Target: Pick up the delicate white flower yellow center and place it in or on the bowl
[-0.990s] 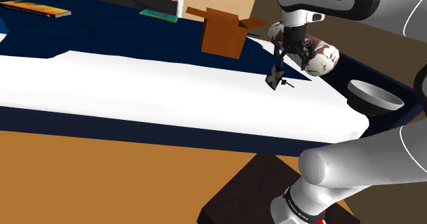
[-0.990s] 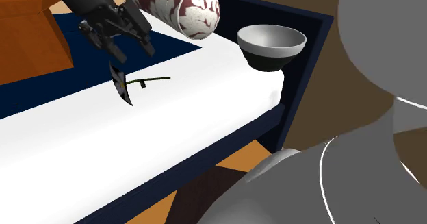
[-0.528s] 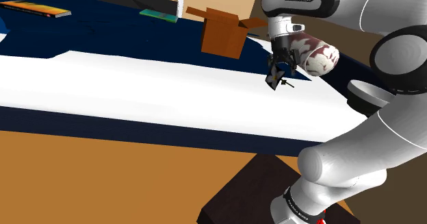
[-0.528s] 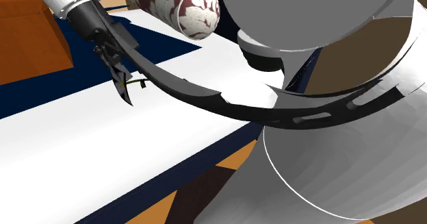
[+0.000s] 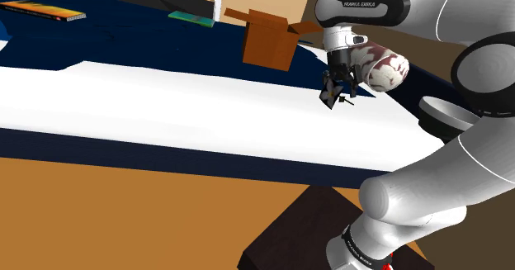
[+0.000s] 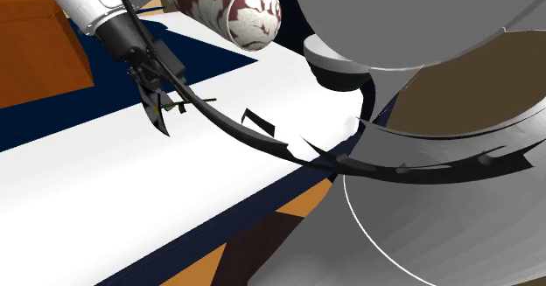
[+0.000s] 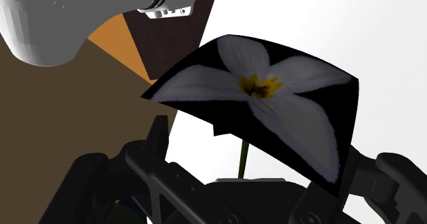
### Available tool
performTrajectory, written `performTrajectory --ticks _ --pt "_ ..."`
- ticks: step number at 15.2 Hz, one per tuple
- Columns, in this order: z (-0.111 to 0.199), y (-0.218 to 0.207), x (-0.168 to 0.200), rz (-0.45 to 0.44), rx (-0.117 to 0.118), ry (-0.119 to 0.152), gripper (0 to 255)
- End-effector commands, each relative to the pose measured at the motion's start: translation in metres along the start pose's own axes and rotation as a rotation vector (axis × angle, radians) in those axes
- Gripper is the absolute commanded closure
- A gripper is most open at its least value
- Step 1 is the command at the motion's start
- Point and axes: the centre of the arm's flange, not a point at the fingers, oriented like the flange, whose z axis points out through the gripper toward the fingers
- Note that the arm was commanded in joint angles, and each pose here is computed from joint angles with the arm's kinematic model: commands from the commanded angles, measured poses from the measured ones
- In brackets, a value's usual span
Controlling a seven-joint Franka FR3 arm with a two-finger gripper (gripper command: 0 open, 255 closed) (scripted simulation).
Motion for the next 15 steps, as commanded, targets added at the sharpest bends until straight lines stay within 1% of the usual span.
performTrajectory --ticks 1,3,4,13,15 --pt "0.0001 0.0000 0.0001 0.000 0.000 0.000 0" --pt "0.0001 0.0000 0.0000 0.000 0.000 0.000 0" --pt "0.0001 0.0000 0.0000 0.000 0.000 0.000 255" --pt "0.0001 0.0000 0.0001 0.000 0.000 0.000 255" --pt "-0.0087 0.0056 0.0014 0.000 0.000 0.000 255"
